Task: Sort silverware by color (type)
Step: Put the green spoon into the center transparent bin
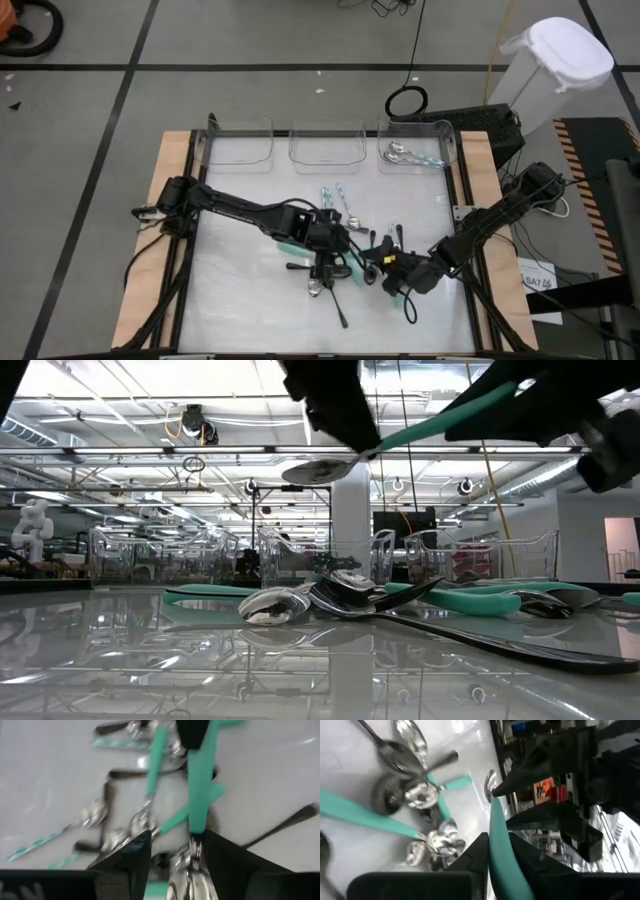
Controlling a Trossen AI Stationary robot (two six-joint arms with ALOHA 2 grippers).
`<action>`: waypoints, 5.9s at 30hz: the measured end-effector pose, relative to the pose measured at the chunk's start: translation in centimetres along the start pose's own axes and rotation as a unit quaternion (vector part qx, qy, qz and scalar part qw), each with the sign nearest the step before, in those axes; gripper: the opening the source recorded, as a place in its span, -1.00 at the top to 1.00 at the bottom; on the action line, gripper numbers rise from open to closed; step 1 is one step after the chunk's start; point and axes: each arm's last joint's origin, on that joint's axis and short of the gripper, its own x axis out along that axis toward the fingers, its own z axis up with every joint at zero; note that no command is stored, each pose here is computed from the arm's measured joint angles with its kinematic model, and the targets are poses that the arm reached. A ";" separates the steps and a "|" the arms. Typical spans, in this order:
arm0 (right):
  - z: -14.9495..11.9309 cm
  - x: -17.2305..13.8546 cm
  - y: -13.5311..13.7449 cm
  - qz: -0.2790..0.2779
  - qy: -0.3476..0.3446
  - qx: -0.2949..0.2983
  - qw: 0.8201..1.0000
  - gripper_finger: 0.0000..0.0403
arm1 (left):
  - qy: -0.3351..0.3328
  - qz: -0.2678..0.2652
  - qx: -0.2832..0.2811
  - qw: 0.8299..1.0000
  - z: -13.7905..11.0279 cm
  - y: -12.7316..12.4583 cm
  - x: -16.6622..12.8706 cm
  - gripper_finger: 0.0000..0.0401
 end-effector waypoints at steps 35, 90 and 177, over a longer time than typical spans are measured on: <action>-9.3 4.2 -7.8 -0.051 0.080 0.016 0.995 0.78 | -0.225 0.149 -0.072 0.960 -17.6 3.4 -11.8 0.37; -24.7 14.3 -15.9 0.051 0.137 0.040 0.988 0.78 | -0.261 0.121 0.000 0.958 -19.1 5.2 -4.8 0.37; -24.8 14.2 -16.9 0.096 0.252 0.139 0.953 0.00 | -0.258 0.113 -0.026 0.959 -19.2 5.2 -4.8 0.37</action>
